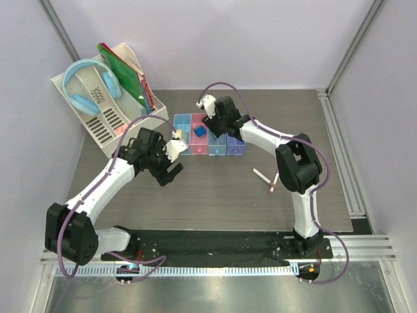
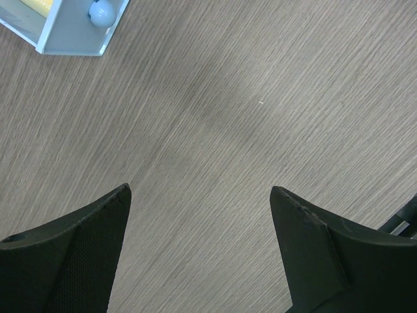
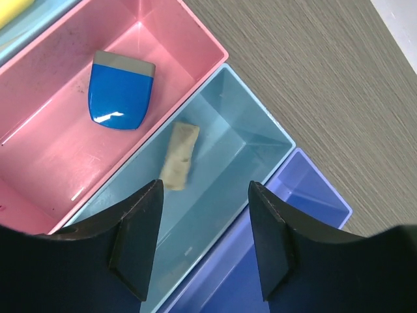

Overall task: Sort the stationery into containers
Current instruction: Place the stationery in the storage box, then pick up the pen from the center of the board.

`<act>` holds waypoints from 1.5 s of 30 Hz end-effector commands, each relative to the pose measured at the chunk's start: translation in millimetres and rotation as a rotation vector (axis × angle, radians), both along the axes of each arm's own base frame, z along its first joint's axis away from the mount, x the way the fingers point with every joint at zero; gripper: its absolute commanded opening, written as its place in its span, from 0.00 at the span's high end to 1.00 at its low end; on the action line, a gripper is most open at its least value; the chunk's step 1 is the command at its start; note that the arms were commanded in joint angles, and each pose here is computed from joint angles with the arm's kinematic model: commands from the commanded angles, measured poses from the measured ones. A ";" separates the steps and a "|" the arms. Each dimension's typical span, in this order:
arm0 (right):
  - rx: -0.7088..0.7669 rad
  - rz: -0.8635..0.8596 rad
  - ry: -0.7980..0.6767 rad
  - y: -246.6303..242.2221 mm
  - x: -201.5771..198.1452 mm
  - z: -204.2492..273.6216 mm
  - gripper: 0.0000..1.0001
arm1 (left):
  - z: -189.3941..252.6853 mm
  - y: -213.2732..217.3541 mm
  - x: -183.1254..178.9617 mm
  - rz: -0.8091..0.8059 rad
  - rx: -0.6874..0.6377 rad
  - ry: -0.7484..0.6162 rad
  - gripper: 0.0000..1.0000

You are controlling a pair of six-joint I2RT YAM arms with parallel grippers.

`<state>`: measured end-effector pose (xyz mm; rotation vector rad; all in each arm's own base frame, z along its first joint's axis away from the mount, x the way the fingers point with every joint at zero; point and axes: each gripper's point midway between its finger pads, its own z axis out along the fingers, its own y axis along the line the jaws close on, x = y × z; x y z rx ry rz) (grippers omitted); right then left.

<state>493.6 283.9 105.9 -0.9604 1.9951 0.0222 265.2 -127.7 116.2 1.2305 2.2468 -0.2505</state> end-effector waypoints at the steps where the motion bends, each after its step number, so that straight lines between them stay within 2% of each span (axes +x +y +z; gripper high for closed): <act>1: 0.063 -0.004 -0.101 1.7 0.4 53.8 0.38 | 16.8 -11.6 8.3 -0.054 -0.018 -0.043 0.13; 8: 0.077 -0.074 -0.154 -22.4 -9.3 89.4 0.36 | 22.2 -37.1 15.9 -0.139 -0.013 -0.075 0.13; 10: 0.112 -0.134 -0.192 -43.3 -10.7 117.8 0.36 | 22.9 -49.3 21.2 -0.175 -0.003 -0.094 0.13; 16: 0.129 -0.385 -0.183 -150.3 -26.6 149.2 0.36 | -2.3 -113.6 29.0 -0.389 0.107 -0.142 0.13; 18: 0.114 -0.425 -0.134 -182.0 -40.3 132.5 0.36 | -20.9 -140.7 24.7 -0.502 0.152 -0.135 0.13; 19: 0.123 -0.473 -0.152 -211.2 -46.4 141.6 0.36 | -15.1 -161.4 23.8 -0.559 0.151 -0.166 0.14; 21: 0.099 -0.493 -0.096 -236.0 -63.2 117.4 0.36 | -30.8 -180.7 24.3 -0.634 0.189 -0.164 0.12; 22: 0.103 -0.508 -0.105 -249.3 -72.9 121.9 0.36 | -23.4 -198.8 25.5 -0.713 0.194 -0.214 0.11; 23: 0.075 -0.540 -0.072 -270.8 -82.8 105.9 0.35 | -25.7 -206.7 26.7 -0.747 0.203 -0.226 0.10; 28: 0.037 -0.555 -0.003 -300.0 -122.6 84.6 0.34 | -25.5 -253.9 33.2 -0.928 0.176 -0.275 0.07; 30: 0.028 -0.562 0.005 -305.4 -136.3 80.6 0.34 | -17.5 -268.8 39.2 -0.947 0.163 -0.277 0.07; 34: 0.026 -0.585 0.025 -318.4 -155.8 70.2 0.33 | -32.3 -290.7 32.3 -1.033 0.169 -0.275 0.07; 36: 0.023 -0.594 0.020 -322.2 -160.6 70.3 0.33 | -31.5 -299.2 31.6 -1.071 0.175 -0.300 0.07; 41: 0.026 -0.635 0.003 -335.4 -170.1 73.1 0.32 | -50.8 -310.0 10.7 -1.178 0.159 -0.221 0.07; 45: 0.029 -0.676 -0.016 -352.5 -180.1 76.3 0.32 | -55.4 -319.3 -0.3 -1.258 0.146 -0.213 0.07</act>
